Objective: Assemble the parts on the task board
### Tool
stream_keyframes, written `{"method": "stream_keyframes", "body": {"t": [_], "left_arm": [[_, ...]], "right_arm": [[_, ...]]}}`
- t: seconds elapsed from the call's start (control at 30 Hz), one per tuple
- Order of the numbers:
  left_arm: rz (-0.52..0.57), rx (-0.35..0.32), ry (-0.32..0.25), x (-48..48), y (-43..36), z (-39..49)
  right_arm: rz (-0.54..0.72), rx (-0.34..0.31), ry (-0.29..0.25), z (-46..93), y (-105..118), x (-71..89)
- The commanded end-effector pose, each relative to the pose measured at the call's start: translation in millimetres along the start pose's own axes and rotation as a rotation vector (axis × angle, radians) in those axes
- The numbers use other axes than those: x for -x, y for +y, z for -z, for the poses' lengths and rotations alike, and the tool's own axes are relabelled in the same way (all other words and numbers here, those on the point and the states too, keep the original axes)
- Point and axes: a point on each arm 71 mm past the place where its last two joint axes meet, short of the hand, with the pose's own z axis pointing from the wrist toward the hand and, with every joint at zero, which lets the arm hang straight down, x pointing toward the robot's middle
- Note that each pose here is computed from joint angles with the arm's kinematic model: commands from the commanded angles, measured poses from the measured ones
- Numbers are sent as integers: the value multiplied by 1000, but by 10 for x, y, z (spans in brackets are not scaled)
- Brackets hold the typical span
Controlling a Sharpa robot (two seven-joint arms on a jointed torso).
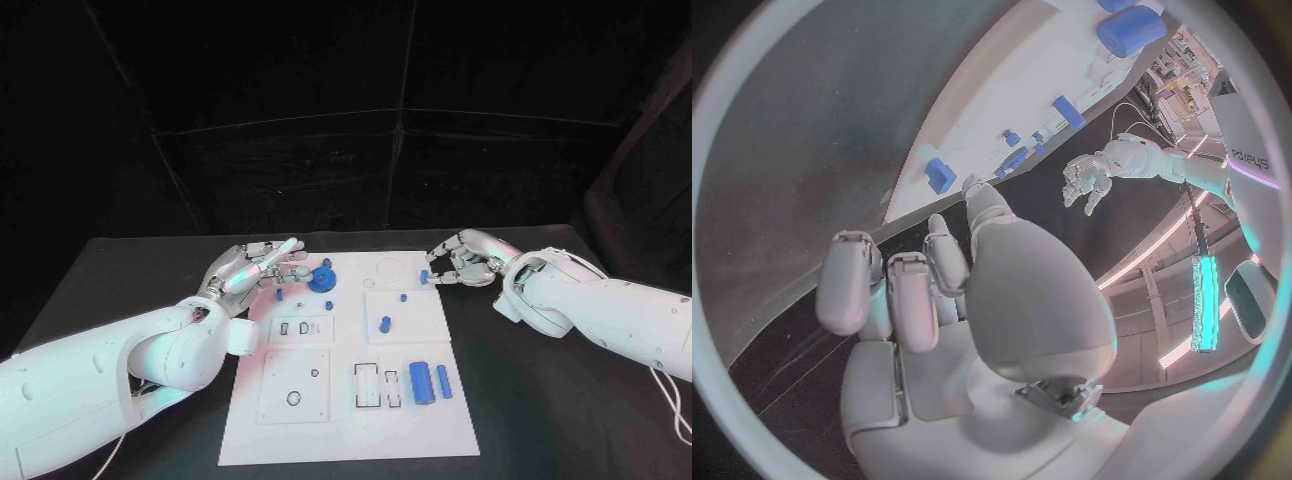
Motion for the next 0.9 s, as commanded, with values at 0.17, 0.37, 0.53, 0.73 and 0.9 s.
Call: {"method": "stream_keyframes", "body": {"t": [0.17, 0.37, 0.53, 0.73, 0.9], "left_arm": [[4, -9, 18, -15, -10, -5], [4, -9, 18, -12, -10, -5], [3, -9, 17, -6, -10, -3], [2, -8, 15, 0, -11, -3], [2, -8, 14, 4, -11, -3]], "right_arm": [[-9, 13, 27, -63, 4, -49], [-6, 7, 46, -89, -18, -148], [-5, 5, 57, -102, -25, -197], [-3, 4, 63, -108, -37, -217], [-2, 6, 60, -114, -37, -223]]}}
